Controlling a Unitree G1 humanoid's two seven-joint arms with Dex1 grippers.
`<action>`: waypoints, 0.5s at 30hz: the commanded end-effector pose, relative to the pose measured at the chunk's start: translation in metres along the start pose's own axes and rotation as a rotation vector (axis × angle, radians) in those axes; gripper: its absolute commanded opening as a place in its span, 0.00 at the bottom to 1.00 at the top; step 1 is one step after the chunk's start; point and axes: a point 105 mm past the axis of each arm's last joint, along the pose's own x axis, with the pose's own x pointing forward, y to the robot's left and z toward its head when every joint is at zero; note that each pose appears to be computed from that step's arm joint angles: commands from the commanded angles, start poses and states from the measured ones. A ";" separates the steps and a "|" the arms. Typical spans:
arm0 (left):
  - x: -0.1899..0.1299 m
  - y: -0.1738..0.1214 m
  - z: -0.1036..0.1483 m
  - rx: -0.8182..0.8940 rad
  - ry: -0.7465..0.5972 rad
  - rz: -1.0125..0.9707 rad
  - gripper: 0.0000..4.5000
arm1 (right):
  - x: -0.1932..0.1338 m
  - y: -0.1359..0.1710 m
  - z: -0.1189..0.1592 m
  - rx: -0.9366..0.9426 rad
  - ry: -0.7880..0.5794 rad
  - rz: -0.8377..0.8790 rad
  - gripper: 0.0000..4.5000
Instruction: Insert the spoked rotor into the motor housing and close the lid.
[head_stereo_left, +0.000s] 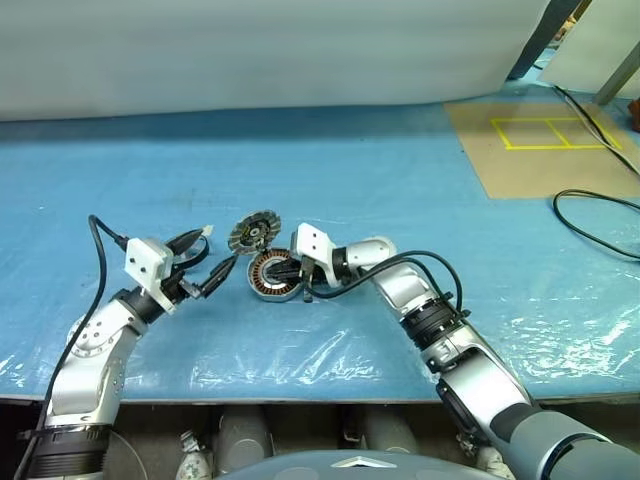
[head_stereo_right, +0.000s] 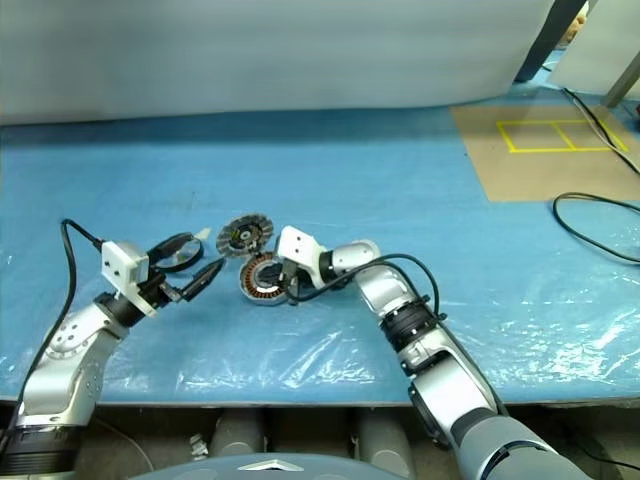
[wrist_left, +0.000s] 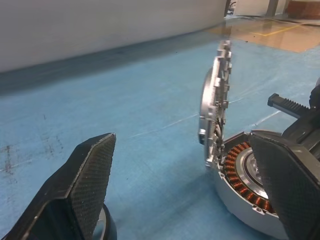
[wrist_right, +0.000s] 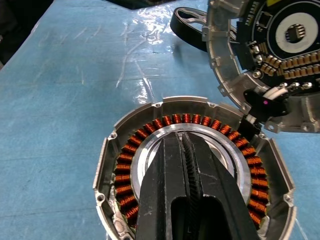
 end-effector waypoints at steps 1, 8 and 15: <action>-0.007 0.015 0.015 -0.009 0.032 -0.021 1.00 | -0.001 -0.004 0.002 -0.009 0.004 -0.009 0.01; -0.019 0.044 0.018 -0.031 0.229 -0.136 1.00 | 0.000 -0.006 0.004 -0.011 -0.004 -0.018 0.01; -0.036 0.077 0.024 0.176 0.473 -0.315 1.00 | 0.001 -0.003 0.002 -0.008 -0.003 -0.020 0.01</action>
